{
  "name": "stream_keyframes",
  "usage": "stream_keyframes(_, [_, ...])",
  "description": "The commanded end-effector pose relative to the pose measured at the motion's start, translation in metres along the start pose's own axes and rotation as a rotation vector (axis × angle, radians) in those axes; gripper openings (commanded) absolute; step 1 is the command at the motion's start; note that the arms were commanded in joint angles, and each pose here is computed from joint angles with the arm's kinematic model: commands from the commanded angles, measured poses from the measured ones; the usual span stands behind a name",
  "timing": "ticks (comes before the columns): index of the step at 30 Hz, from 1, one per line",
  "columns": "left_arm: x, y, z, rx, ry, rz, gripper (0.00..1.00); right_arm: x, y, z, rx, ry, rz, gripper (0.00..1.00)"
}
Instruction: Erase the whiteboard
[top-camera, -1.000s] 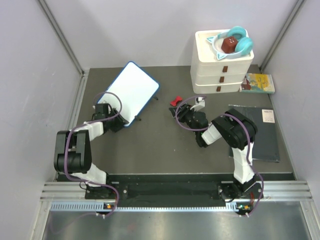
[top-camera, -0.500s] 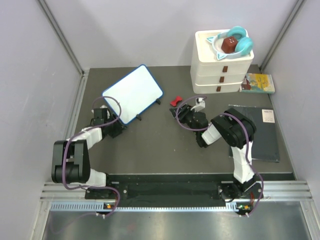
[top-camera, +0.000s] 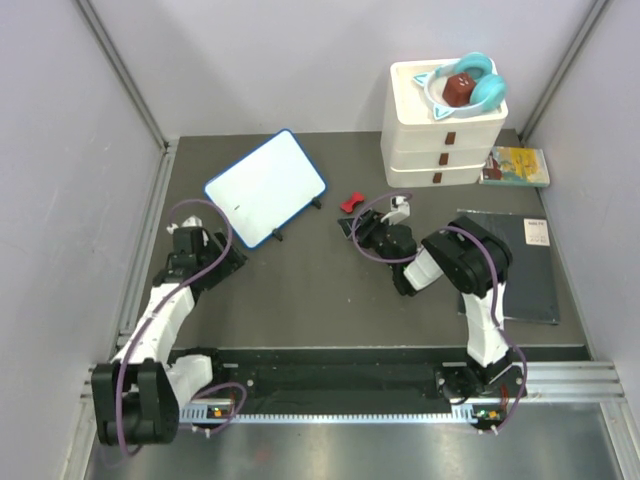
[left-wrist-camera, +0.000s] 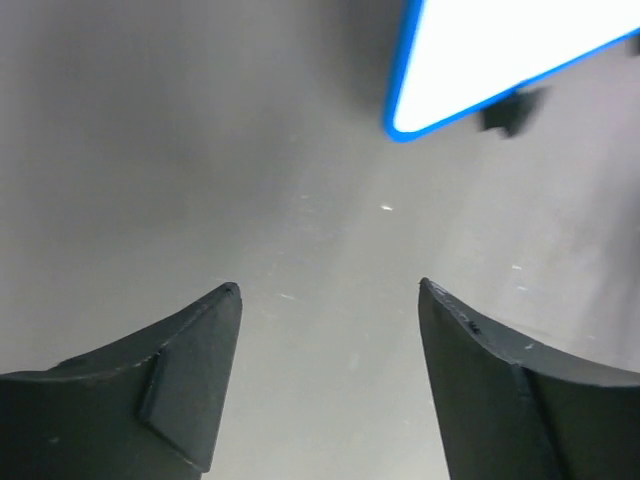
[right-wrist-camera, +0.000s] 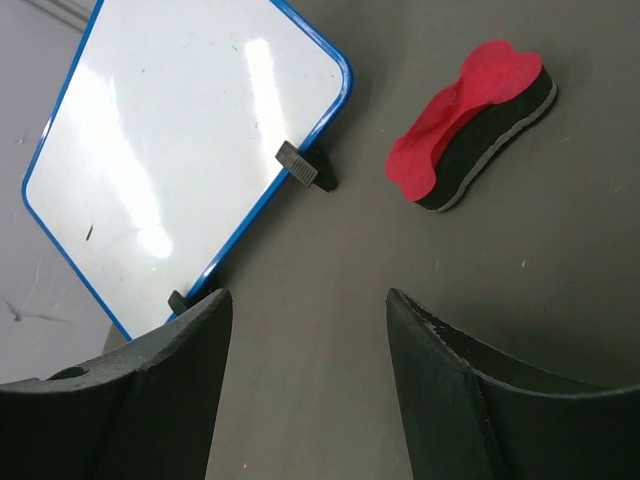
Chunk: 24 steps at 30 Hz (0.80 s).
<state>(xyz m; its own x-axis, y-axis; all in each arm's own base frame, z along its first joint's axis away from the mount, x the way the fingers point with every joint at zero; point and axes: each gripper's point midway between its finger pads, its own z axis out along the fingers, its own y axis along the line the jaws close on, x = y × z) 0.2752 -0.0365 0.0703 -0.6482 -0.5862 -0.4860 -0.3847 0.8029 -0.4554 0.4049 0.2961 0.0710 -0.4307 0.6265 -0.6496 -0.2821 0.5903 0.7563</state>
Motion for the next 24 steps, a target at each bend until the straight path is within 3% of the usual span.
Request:
stream_keyframes(1, [-0.022, -0.011, -0.026, 0.021, -0.086, 0.029, 0.77, -0.068, 0.076, -0.013, -0.28, -0.231, -0.043, 0.65])
stream_keyframes(6, [-0.043, -0.007, -0.043, -0.054, -0.133, 0.086, 0.82, -0.07, 0.079, -0.017, -0.286, -0.237, -0.079, 0.7])
stream_keyframes(11, [-0.062, 0.006, -0.049, -0.147, -0.199, 0.054, 0.92, -0.074, 0.077, -0.019, -0.271, -0.255, -0.12, 0.72])
stream_keyframes(16, [-0.069, 0.011, -0.044, -0.12, -0.194, -0.002, 0.95, -0.076, 0.081, -0.019, -0.275, -0.24, -0.121, 0.72])
stream_keyframes(19, [-0.078, 0.032, -0.035, -0.084, -0.182, -0.116, 0.94, -0.075, 0.089, -0.011, -0.271, -0.166, -0.135, 0.72])
stream_keyframes(20, [-0.066, 0.031, -0.027, -0.027, -0.125, -0.147, 0.94, -0.072, 0.089, -0.008, -0.259, -0.124, -0.14, 0.72])
stream_keyframes(21, [-0.066, 0.033, -0.025, 0.004, -0.117, -0.169, 0.94, -0.054, 0.069, -0.003, -0.17, -0.003, -0.14, 0.71])
stream_keyframes(24, [-0.061, 0.039, -0.016, 0.093, -0.082, -0.23, 0.94, -0.068, 0.086, 0.02, -0.045, 0.158, -0.252, 0.72])
